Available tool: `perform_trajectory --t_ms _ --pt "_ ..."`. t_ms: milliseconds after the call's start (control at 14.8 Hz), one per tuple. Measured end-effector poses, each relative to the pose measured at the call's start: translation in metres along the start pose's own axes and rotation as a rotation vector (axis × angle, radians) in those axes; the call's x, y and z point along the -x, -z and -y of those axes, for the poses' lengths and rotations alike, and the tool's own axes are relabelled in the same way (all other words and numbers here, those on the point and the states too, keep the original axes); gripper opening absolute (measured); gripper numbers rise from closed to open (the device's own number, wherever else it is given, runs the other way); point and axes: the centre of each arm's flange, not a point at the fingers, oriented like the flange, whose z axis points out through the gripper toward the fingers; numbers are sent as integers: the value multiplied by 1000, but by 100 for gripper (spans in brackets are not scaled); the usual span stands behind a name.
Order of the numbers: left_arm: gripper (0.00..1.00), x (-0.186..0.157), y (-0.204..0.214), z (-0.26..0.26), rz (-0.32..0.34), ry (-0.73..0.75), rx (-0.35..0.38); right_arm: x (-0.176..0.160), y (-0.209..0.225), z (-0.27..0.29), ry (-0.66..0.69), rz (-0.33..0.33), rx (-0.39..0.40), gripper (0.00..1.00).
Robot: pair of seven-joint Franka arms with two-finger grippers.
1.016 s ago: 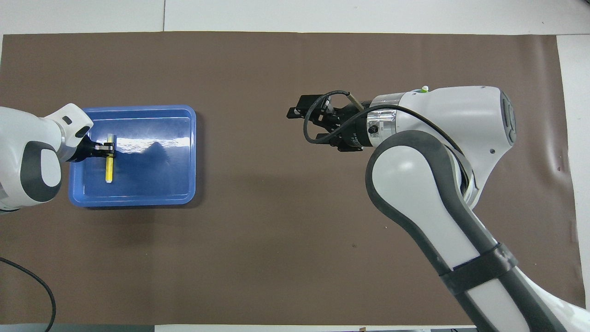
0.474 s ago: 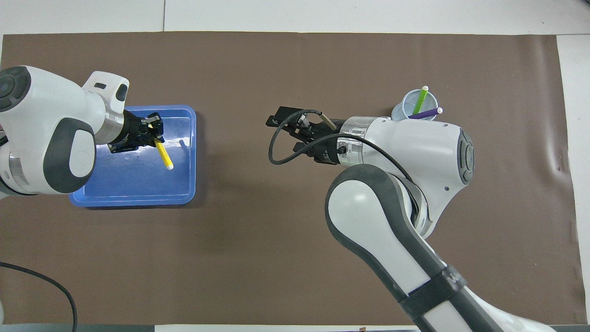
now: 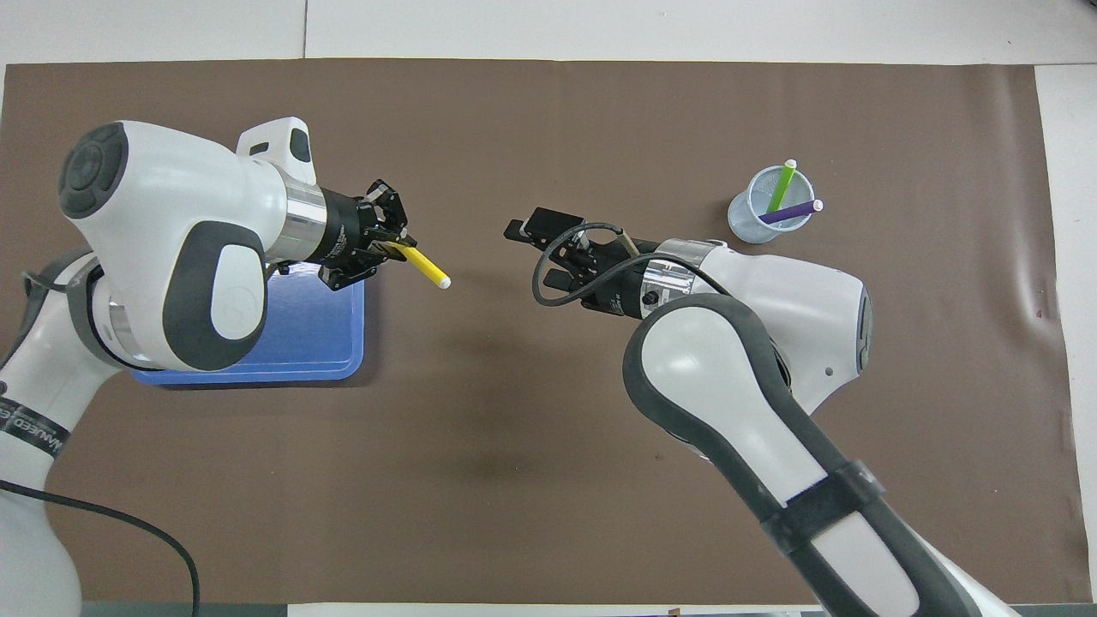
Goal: Transfer and insert pens with both arms
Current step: 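Lift the yellow pen toward the right gripper while the right gripper approaches, then grasp the yellow pen with the right gripper while the left gripper releases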
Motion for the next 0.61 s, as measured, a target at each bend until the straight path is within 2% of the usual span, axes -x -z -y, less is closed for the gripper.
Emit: perform_trajectory --t_ms 271,474,609 --pt "17 35 -7 -28 13 134 116 12 -4 -4 11 3 11 100" --pt "17 53 -13 -35 20 162 126 13 -2 -6 9 3 14 100" --pt "17 58 -17 -35 25 160 119 12 0 -6 8 0 13 93"
